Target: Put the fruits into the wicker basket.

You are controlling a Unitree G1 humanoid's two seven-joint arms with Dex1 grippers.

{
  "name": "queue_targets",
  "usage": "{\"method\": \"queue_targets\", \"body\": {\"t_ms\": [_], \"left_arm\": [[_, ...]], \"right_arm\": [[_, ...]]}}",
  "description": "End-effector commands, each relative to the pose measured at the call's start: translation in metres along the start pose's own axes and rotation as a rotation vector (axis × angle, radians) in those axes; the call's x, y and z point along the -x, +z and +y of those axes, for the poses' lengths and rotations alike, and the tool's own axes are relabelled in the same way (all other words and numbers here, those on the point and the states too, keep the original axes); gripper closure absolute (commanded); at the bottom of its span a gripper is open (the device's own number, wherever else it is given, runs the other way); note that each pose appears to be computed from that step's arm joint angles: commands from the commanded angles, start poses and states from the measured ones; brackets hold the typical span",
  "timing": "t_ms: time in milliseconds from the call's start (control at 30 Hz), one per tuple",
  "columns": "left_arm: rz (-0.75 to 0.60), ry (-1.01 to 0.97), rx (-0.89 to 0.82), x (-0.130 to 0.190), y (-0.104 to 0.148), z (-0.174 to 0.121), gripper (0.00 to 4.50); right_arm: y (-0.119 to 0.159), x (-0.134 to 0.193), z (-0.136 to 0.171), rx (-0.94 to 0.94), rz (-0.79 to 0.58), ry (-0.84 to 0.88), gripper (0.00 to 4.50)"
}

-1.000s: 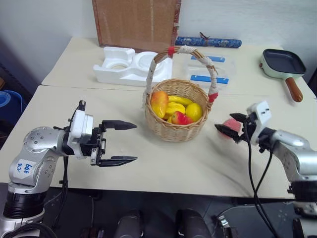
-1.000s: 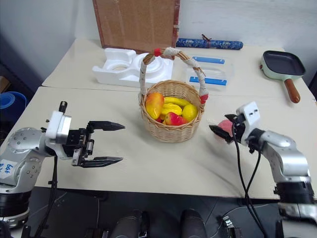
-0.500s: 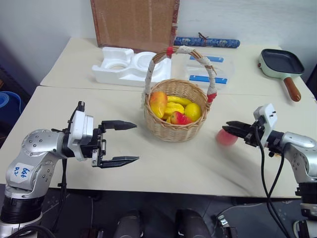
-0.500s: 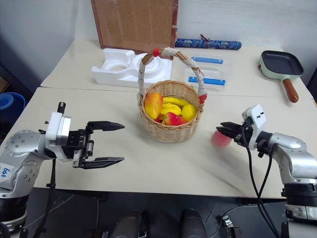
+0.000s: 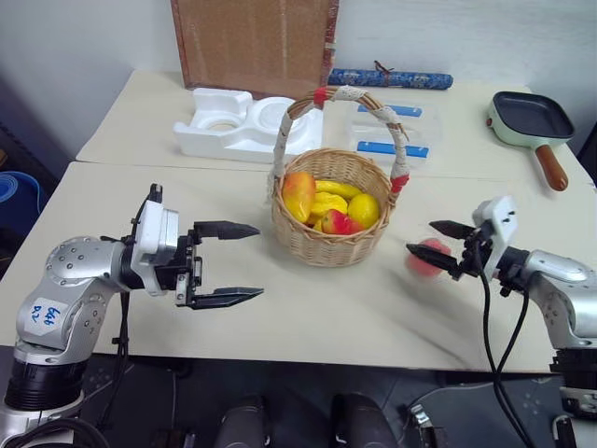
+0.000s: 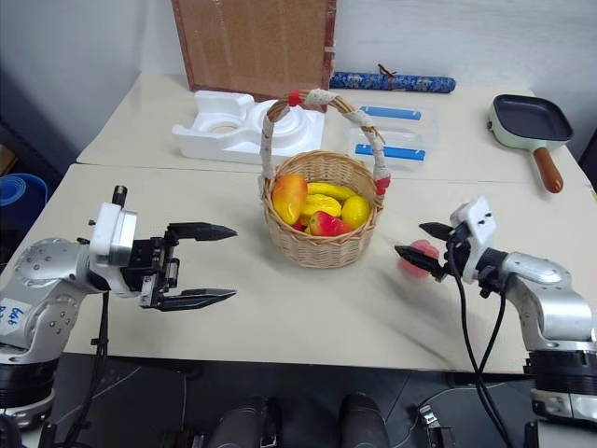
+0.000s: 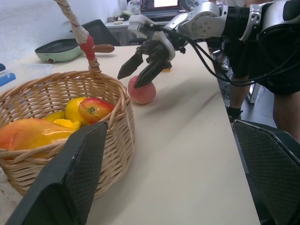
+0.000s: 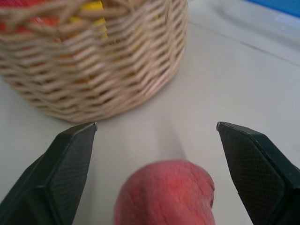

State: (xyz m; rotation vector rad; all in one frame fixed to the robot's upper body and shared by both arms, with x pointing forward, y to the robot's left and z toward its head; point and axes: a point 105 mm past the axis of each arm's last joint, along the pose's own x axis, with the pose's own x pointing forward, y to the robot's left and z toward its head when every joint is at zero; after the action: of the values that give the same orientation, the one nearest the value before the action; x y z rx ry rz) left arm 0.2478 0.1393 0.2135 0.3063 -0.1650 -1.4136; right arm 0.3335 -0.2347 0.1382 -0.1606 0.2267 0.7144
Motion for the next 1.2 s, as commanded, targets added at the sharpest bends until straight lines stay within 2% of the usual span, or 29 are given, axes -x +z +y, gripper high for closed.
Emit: {"method": "queue_targets", "body": {"t_ms": [33, 133, 167, 233, 300, 400, 533, 600, 700, 767, 867, 900, 933, 967, 1033, 1133, 1200], "left_arm": [[-0.017, -0.017, -0.022, -0.001, 0.007, -0.001, 0.00], [-0.016, -0.015, -0.022, -0.001, 0.006, -0.001, 0.00], [-0.016, -0.014, -0.022, -0.001, 0.006, -0.001, 0.00], [-0.016, -0.009, -0.023, 0.000, 0.006, -0.001, 0.00], [-0.016, -0.002, -0.023, 0.001, 0.006, 0.000, 0.00], [-0.017, 0.023, -0.017, 0.006, 0.006, 0.000, 0.00], [-0.098, 0.110, 0.013, 0.013, 0.017, 0.005, 0.00], [-0.117, 0.141, 0.024, 0.014, 0.019, 0.006, 0.00], [-0.119, 0.162, 0.031, 0.014, 0.020, 0.006, 0.00], [-0.121, 0.166, 0.032, 0.013, 0.020, 0.005, 0.00], [-0.133, 0.153, 0.035, 0.008, 0.022, 0.003, 0.00], [-0.133, 0.146, 0.033, 0.007, 0.022, 0.002, 0.00], [-0.133, 0.146, 0.031, 0.007, 0.022, 0.002, 0.00], [-0.134, 0.148, 0.029, 0.006, 0.023, 0.003, 0.00], [-0.136, 0.151, 0.029, 0.006, 0.022, 0.003, 0.00], [-0.136, 0.147, 0.032, 0.005, 0.021, 0.003, 0.00], [-0.136, 0.143, 0.036, 0.004, 0.020, 0.003, 0.00]], "right_arm": [[-0.003, 0.002, -0.006, -0.001, 0.031, -0.008, 0.59], [-0.005, 0.002, -0.004, -0.038, 0.040, 0.020, 1.26], [-0.002, 0.003, -0.003, -0.022, 0.024, 0.029, 1.66], [0.014, 0.006, 0.006, 0.017, -0.055, 0.092, 1.97], [0.033, 0.009, 0.018, 0.053, -0.137, 0.155, 1.99], [0.072, 0.011, 0.054, 0.093, -0.262, 0.289, 1.99], [0.115, -0.005, 0.113, 0.115, -0.383, 0.419, 1.99], [0.136, -0.018, 0.131, 0.103, -0.480, 0.411, 1.99], [0.156, -0.051, 0.129, 0.134, -0.538, 0.222, 1.99], [0.153, -0.072, 0.126, 0.169, -0.505, 0.123, 1.99], [0.151, -0.085, 0.119, 0.229, -0.520, 0.017, 1.99], [0.149, -0.088, 0.117, 0.249, -0.517, -0.005, 1.27], [0.146, -0.089, 0.114, 0.273, -0.503, -0.019, 1.06], [0.144, -0.088, 0.112, 0.286, -0.496, -0.023, 0.60], [0.142, -0.085, 0.110, 0.296, -0.493, -0.021, 0.03], [0.140, -0.071, 0.124, 0.228, -0.536, 0.118, 0.03], [0.137, -0.050, 0.140, 0.196, -0.583, 0.271, 0.03]]}}
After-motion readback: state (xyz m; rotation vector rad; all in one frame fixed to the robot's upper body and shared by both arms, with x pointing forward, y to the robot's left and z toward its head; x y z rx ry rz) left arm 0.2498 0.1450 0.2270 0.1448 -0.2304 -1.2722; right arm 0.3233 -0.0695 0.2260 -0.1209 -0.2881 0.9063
